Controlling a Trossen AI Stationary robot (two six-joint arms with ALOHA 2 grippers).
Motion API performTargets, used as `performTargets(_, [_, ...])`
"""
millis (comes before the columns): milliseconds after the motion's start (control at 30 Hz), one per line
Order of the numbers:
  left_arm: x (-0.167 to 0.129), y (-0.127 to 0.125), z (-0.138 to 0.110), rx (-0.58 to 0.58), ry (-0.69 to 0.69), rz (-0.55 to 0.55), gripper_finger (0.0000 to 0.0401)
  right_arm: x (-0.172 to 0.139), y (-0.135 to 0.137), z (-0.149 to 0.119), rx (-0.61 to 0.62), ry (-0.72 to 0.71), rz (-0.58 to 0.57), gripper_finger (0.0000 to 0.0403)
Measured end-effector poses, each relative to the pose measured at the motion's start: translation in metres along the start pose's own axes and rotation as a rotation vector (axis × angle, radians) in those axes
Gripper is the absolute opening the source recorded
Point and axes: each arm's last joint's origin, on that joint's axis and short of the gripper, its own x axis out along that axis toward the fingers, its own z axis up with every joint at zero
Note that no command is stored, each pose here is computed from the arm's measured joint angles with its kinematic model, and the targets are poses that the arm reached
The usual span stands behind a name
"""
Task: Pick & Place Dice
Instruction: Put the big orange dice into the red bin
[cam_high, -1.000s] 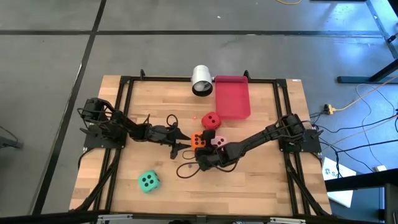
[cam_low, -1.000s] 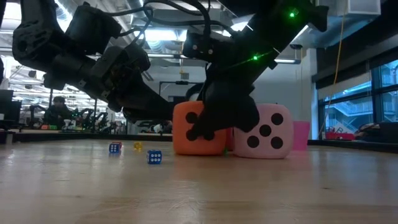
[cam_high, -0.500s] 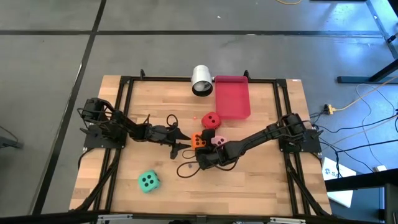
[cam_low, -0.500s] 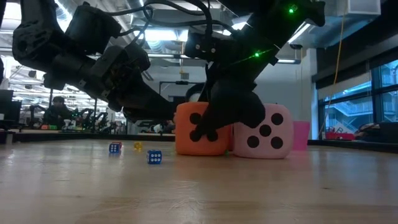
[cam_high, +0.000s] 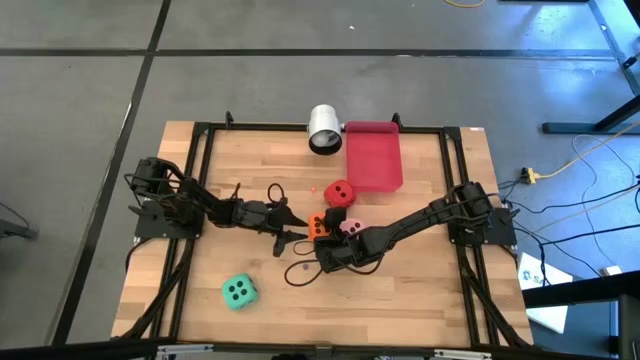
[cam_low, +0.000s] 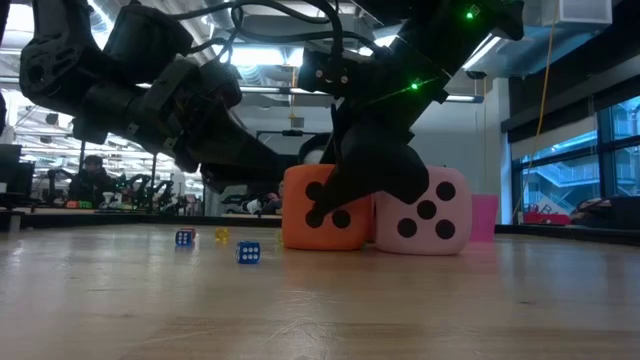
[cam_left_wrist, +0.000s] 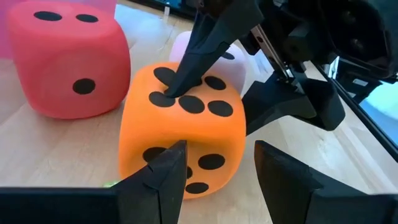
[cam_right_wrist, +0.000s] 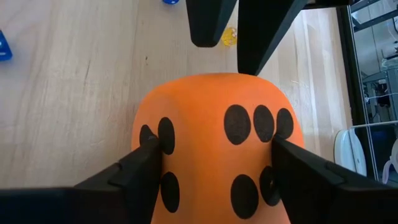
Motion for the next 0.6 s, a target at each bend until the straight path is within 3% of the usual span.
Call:
performTargets(400, [0.000, 0.000, 0.000, 0.002, -0.001, 0.000, 0.0180, 0.000, 0.000, 0.000, 0.001, 0.001, -0.009, 0.0234])
performTargets(600, [-0.007, -0.005, 0.013, 0.037, -0.018, -0.039, 0.0180, 0.000, 0.000, 0.000, 0.001, 0.001, -0.011, 0.0224])
